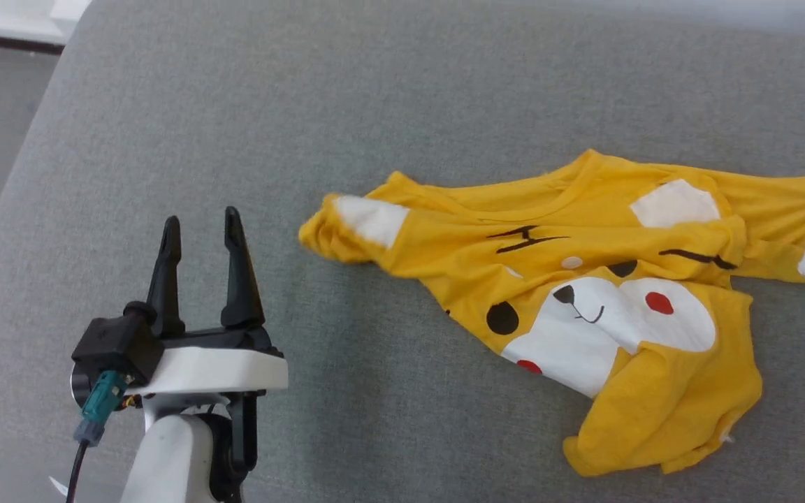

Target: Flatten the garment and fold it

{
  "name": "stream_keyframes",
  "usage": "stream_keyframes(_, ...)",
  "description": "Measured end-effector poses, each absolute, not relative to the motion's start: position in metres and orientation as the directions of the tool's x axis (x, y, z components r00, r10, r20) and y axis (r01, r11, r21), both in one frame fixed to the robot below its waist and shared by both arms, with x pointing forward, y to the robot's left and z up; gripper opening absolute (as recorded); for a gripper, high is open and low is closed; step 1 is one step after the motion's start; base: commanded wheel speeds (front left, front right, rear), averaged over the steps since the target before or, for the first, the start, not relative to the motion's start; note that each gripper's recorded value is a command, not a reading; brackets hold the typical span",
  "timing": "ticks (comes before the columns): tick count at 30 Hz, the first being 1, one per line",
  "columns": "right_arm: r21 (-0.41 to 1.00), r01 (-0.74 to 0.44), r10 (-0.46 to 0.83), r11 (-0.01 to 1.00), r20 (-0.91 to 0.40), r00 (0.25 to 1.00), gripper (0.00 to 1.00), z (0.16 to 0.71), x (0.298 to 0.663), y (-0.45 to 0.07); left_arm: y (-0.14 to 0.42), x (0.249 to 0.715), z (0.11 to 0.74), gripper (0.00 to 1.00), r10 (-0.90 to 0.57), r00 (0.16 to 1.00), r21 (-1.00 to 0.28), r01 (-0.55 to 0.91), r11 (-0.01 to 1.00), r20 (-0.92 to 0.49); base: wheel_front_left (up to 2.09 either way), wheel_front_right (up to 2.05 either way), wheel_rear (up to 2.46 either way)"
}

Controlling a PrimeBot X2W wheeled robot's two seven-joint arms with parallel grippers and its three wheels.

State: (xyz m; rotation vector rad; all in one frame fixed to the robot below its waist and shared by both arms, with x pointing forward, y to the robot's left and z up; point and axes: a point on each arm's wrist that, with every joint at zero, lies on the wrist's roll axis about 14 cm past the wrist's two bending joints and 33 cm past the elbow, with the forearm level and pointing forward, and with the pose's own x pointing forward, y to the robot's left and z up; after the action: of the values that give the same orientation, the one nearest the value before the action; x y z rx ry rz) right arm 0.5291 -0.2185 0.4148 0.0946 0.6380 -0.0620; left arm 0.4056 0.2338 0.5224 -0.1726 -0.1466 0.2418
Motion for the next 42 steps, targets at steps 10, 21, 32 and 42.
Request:
stream_keyframes(10,0.054,0.24,-0.188,0.969,-0.467,0.864,0.0,0.449,0.475,-0.286,0.212,0.406,0.517,1.0,0.174,0.979,-0.201,-0.151,0.968,0.103,0.0,0.0,0.0)
stream_keyframes(21,0.063,0.283,-0.225,0.957,-0.453,0.863,0.0,0.455,0.447,-0.302,0.16,0.477,0.479,1.0,-0.003,0.989,-0.187,-0.025,0.982,-0.147,0.0,0.0,0.0)
stream_keyframes(32,0.044,0.274,-0.216,0.961,-0.5,0.839,0.0,0.438,0.444,-0.302,0.13,0.508,0.412,1.0,-0.095,0.819,-0.048,0.082,0.995,-0.567,0.0,0.0,0.0)
stream_keyframes(42,0.037,0.295,-0.232,0.955,-0.528,0.817,0.0,0.424,0.438,-0.31,0.124,0.512,0.381,0.86,-0.104,0.645,0.034,0.198,0.98,-0.757,0.0,0.0,0.0)
